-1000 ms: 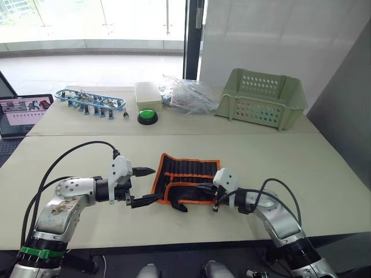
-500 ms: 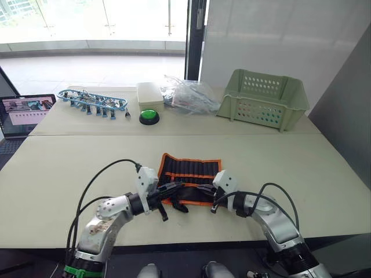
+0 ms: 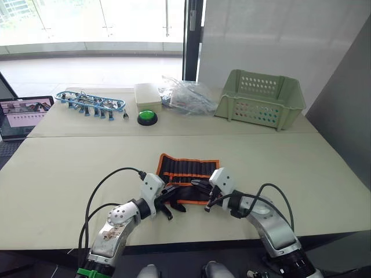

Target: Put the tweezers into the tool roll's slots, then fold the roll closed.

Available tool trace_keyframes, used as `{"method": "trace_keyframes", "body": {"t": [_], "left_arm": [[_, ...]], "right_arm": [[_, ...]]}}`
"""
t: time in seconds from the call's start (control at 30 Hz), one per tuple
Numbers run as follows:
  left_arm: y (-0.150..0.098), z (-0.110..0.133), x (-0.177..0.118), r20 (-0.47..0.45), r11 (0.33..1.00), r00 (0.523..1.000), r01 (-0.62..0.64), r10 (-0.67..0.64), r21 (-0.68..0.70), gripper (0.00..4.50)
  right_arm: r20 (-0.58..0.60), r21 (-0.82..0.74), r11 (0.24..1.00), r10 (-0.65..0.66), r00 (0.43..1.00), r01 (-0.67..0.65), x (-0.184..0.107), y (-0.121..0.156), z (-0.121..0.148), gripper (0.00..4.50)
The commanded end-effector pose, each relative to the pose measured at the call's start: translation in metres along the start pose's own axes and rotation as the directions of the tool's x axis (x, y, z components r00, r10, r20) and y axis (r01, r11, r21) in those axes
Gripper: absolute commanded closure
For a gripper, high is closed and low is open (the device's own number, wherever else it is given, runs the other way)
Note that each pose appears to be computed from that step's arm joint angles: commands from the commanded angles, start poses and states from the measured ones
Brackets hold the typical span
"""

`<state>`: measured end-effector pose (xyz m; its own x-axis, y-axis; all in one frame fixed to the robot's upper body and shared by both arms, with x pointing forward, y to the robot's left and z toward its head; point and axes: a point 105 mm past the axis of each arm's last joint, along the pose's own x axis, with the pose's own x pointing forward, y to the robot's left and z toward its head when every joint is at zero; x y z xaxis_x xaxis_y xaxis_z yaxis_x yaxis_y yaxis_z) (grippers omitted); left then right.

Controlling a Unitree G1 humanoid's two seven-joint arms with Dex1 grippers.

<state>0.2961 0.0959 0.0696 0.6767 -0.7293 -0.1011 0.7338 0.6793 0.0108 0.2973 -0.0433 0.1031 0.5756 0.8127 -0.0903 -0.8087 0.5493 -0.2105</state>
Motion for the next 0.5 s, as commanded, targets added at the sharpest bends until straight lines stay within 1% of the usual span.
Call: {"method": "trace_keyframes", "body": {"t": [0.03,0.13,0.23,0.3,0.5], "left_arm": [[-0.006,-0.006,-0.002,-0.018,1.0,1.0,0.014,-0.014,-0.014,4.46],[-0.003,-0.004,-0.001,-0.013,1.0,1.0,0.001,-0.001,-0.007,4.46],[-0.002,-0.001,-0.001,-0.009,1.0,1.0,-0.001,0.001,-0.001,4.46],[0.0,-0.001,-0.002,-0.01,1.0,1.0,-0.002,0.002,0.002,4.46],[0.009,-0.003,-0.007,-0.025,1.0,0.999,-0.021,0.022,0.012,4.46]], "right_arm": [[-0.018,-0.028,0.997,-0.073,0.997,0.072,0.011,0.003,-0.002,4.5],[-0.081,-0.045,0.994,-0.099,0.992,0.096,0.015,0.01,-0.021,4.5],[-0.129,-0.044,0.99,-0.139,0.982,0.134,0.014,0.01,-0.037,4.5],[-0.154,-0.043,0.986,-0.165,0.974,0.161,0.008,0.006,-0.045,4.5],[-0.188,-0.035,0.966,-0.258,0.948,0.256,-0.021,-0.018,-0.055,4.5]]}}
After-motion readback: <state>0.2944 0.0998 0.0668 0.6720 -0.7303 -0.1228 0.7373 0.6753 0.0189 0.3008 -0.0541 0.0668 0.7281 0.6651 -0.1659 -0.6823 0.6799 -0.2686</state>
